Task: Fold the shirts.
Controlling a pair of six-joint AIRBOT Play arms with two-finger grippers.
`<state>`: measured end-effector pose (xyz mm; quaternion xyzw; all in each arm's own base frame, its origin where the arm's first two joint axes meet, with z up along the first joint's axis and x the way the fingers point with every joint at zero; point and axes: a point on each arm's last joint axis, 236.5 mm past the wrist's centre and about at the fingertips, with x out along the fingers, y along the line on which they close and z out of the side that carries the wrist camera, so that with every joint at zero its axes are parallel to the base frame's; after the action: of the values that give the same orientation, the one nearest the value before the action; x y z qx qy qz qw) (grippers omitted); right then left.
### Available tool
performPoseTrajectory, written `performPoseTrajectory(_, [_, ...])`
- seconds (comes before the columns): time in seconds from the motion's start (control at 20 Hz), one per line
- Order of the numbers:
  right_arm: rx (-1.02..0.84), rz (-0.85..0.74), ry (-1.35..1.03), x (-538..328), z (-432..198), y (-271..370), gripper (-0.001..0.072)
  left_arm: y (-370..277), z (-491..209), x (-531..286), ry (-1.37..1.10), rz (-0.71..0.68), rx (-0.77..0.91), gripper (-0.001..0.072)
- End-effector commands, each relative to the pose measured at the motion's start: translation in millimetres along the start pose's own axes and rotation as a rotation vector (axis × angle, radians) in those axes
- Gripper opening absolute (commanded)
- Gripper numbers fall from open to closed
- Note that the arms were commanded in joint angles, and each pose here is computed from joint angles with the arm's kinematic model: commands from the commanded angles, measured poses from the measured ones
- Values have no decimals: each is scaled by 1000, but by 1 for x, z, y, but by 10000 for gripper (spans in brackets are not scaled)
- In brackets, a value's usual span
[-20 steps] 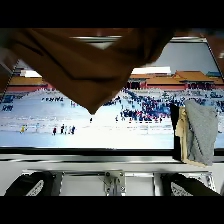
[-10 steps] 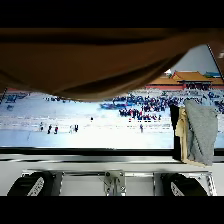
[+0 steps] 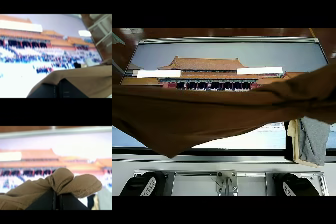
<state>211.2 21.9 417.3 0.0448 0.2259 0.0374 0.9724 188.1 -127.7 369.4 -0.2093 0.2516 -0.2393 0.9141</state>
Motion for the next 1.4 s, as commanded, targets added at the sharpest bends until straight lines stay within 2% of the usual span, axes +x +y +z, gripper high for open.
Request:
performPoseTrajectory(0.0, [-8, -31, 269, 21, -52, -5, 64, 34, -63, 24, 199, 45, -137, 38])
performPoseTrajectory(0.15, [-11, -33, 429, 65, -82, -3, 64, 72, -109, 55, 289, 79, -256, 37])
performPoseTrajectory(0.35, [-56, -52, 643, 173, -137, -7, 65, 122, -120, 114, 251, 92, -397, 37])
performPoseTrajectory(0.65, [6, 28, 424, 404, -152, 15, 66, 213, -139, 226, 322, 122, -504, 38])
performPoseTrajectory(0.75, [99, 86, 349, 456, -160, 31, 66, 234, -141, 267, 295, 75, -579, 38])
performPoseTrajectory(0.9, [278, 142, 325, 499, -180, 47, 75, 253, -139, 307, 257, -4, -546, 39])
performPoseTrajectory(0.95, [326, 156, 346, 508, -192, 52, 164, 259, -142, 316, 267, -9, -529, 39])
performPoseTrajectory(1.0, [356, 163, 374, 514, -204, 55, 428, 266, -150, 323, 285, -2, -543, 39])
performPoseTrajectory(1.05, [371, 171, 402, 516, -214, 58, 622, 269, -158, 326, 309, -3, -559, 72])
performPoseTrajectory(1.1, [362, 175, 412, 516, -217, 59, 628, 268, -164, 327, 335, -15, -572, 216])
performPoseTrajectory(1.15, [348, 179, 407, 515, -215, 59, 629, 265, -168, 326, 358, -36, -583, 470])
performPoseTrajectory(1.2, [337, 180, 395, 511, -208, 57, 628, 262, -167, 322, 373, -61, -589, 627])
performPoseTrajectory(1.35, [249, 198, 372, 482, -178, 45, 629, 265, -145, 291, 421, -131, -633, 631])
